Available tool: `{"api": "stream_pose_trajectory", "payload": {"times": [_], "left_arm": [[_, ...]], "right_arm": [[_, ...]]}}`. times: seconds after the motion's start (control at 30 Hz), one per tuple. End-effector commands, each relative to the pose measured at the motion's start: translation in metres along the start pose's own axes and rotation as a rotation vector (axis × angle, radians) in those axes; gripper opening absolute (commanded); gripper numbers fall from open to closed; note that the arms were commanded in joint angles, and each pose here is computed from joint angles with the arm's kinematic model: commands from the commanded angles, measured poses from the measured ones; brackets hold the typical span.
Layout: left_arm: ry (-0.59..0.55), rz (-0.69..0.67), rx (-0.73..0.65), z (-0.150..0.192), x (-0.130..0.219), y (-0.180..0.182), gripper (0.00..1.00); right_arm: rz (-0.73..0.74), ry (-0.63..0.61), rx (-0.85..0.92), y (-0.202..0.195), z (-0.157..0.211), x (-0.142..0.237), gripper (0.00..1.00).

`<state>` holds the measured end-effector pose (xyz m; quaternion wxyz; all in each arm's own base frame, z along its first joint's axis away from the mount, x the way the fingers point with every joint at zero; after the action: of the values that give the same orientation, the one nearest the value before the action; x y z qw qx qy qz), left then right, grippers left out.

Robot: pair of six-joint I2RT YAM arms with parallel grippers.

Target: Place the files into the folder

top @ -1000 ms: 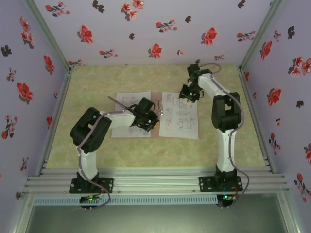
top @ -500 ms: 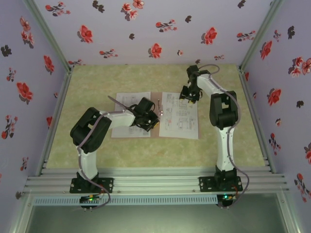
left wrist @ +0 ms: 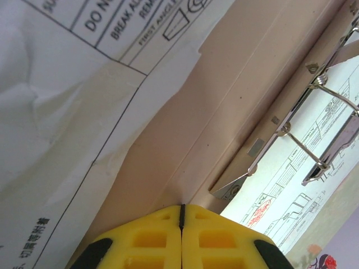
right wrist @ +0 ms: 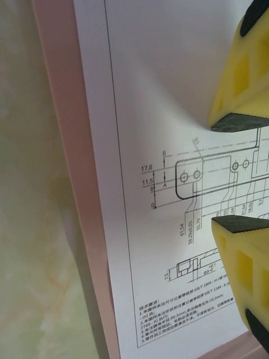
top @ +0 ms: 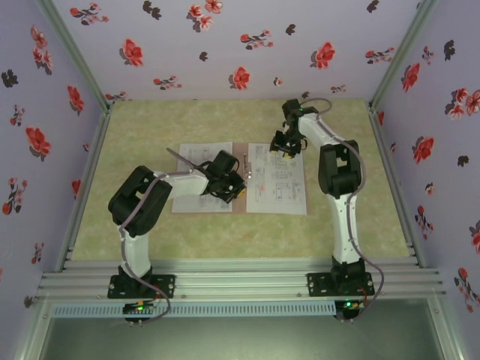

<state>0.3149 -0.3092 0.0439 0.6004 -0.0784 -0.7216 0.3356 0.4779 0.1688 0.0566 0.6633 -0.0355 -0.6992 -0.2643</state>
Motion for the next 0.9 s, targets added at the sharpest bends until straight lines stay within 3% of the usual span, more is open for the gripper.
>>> {"api": "stream_pose_trajectory", "payload": {"times": [0.0,0.23,0.47,0.67,0.87], "left_arm": [[0.063,-0.177,0.023,0.014,-0.006,0.048,0.06],[0.061,-0.173,0.02,0.013,-0.006,0.046,0.06],[0.046,-0.155,0.01,0.008,-0.002,0.036,0.06],[0.005,-0.11,-0.013,-0.001,0.011,0.012,0.14],[-0.037,-0.072,-0.015,-0.007,0.029,-0.005,0.21]], "right_arm": [[0.018,0.053,0.016,0.0,0.007,-0.01,0.46],[-0.001,0.02,0.024,0.009,0.008,0.005,0.46],[-0.084,-0.057,-0.008,0.031,0.002,0.043,0.46],[-0.223,-0.097,-0.044,0.064,0.012,0.076,0.47],[-0.333,-0.049,-0.203,0.091,0.033,0.074,0.45]]}}
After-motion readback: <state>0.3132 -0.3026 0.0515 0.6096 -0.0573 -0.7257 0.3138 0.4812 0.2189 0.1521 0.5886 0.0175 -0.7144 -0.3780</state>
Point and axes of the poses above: each hand's point on the last joint's axis, 136 mm out from that joint toward the fingers, its own x axis back along the fingers, its own y axis along the line the jaws close on, z = x × y, the point moved 3 cm from there along x, back along the fingers, and after that the axes turned 14 degrees about -x, right-handed, at the moved point
